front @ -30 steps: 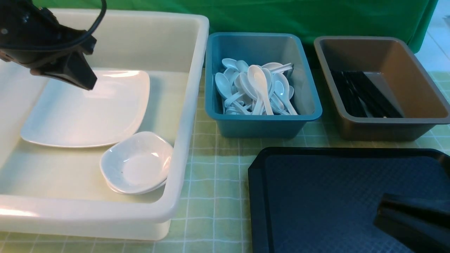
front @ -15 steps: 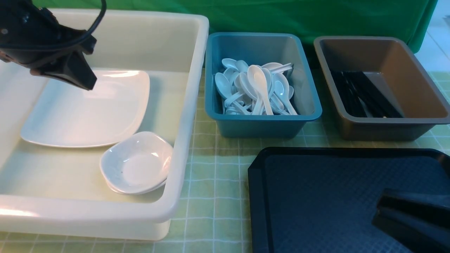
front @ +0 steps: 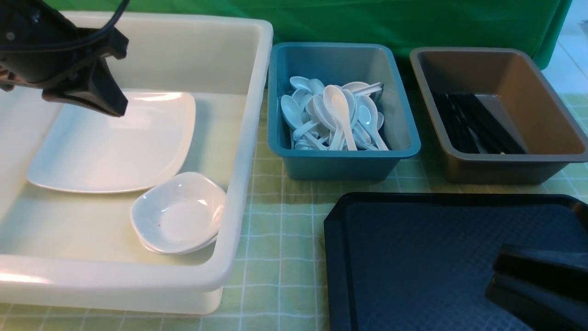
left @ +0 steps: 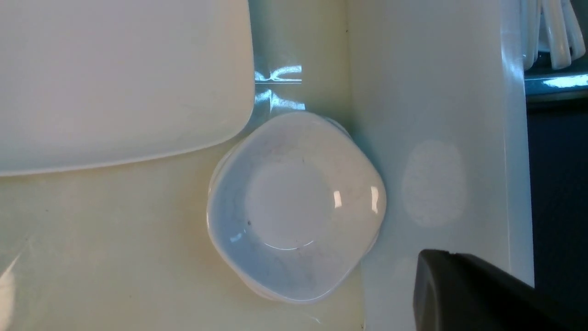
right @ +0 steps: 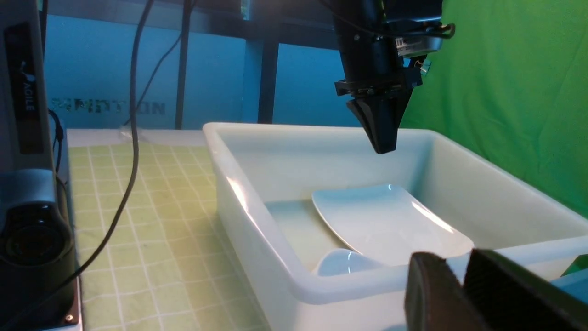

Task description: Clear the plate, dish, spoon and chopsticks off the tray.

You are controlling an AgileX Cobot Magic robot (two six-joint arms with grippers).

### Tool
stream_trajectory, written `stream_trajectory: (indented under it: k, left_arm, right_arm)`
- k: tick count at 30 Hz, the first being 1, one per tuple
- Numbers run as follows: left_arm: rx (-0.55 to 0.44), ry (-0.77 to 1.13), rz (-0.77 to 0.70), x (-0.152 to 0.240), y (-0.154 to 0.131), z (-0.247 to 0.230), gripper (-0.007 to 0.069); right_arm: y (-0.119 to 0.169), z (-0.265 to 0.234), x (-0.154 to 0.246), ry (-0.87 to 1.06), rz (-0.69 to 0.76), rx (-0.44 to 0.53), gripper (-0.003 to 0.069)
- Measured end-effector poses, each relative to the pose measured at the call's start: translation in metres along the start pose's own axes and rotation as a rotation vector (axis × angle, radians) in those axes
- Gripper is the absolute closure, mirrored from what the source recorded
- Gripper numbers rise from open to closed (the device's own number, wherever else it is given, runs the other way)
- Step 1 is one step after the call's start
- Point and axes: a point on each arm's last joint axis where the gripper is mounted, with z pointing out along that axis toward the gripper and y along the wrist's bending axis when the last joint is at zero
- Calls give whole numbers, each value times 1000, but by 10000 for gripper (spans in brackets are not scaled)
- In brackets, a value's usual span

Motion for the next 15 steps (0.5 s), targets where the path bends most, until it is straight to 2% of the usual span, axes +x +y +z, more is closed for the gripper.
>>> stream_trajectory:
  k: [4,5,8,12,14,15]
  left_arm:
    - [0,0,-2,0,0,0,638]
    - [0,0,-2,0,0,0,638]
    - [0,0,-2,0,0,0,638]
    - [0,0,-3,0,0,0,638]
    - [0,0,-3,0,0,0,638]
    - [0,0,-3,0,0,0,638]
  right_arm:
    - [0,0,0,0,92,-1,540]
    - [-3,0,0,2,163,20,537]
    - [-14,-1,2,2,220,108,529]
    - [-36,-11,2,-17,232,324,517]
    - [-41,-18,2,-35,227,392,514]
    - [-46,-27,4,-58,218,471,510]
